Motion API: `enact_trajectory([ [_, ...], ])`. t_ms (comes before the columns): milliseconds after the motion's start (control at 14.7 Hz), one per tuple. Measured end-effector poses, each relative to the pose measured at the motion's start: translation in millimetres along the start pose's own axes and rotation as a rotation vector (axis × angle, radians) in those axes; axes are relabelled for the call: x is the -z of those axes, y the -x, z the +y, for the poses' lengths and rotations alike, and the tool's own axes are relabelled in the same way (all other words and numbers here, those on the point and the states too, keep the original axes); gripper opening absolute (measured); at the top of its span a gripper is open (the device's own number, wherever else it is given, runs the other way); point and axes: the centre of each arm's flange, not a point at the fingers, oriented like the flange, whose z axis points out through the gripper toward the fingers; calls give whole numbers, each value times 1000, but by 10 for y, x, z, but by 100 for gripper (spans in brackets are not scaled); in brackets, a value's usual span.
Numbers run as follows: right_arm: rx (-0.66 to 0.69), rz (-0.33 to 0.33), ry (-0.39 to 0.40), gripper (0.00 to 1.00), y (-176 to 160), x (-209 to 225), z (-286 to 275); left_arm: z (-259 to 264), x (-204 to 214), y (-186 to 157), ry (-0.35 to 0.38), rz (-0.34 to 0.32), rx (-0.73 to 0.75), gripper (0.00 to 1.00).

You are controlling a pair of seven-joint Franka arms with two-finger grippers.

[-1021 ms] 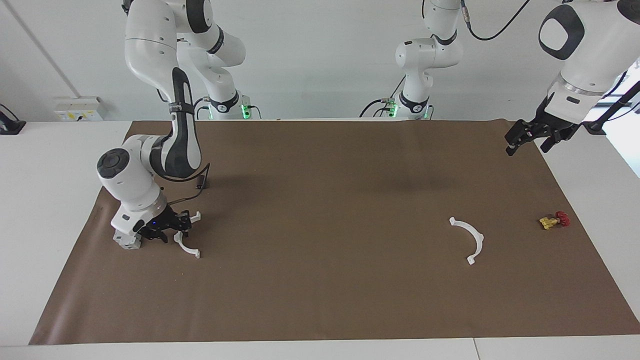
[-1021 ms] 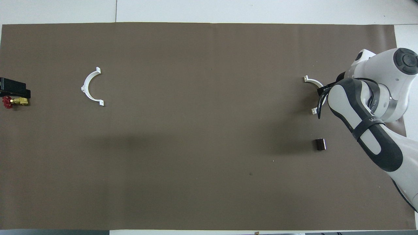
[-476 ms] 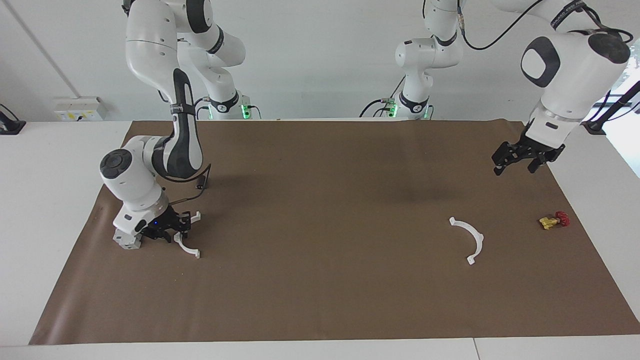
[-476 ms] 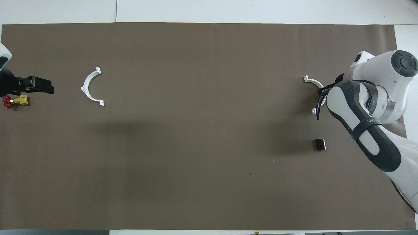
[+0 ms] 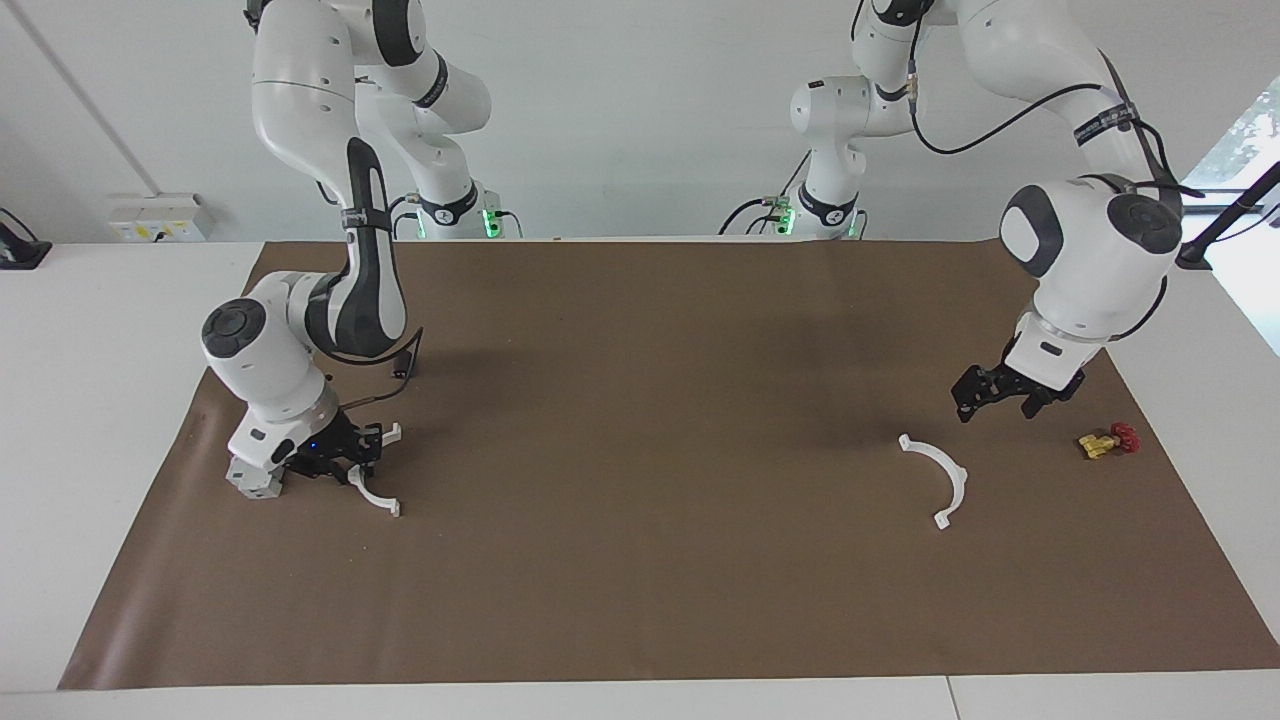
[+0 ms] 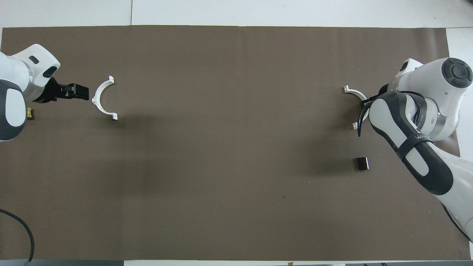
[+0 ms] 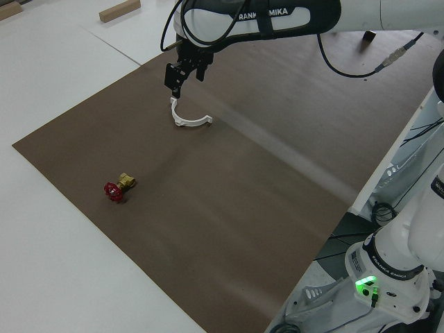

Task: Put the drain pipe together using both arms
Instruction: 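Grasp the other white clamp half with the left gripper, then lift both clamp halves and bring them together at table center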

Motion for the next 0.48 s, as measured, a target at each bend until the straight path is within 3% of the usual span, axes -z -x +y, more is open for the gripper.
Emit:
enact_trajectory([
  [204, 0, 0, 0, 37, 10, -16, -3, -1, -388, 8, -2, 0, 1, 100],
  [476, 3, 0, 0, 22, 5, -21, -25, 10, -901, -27, -5, -3, 12, 100],
])
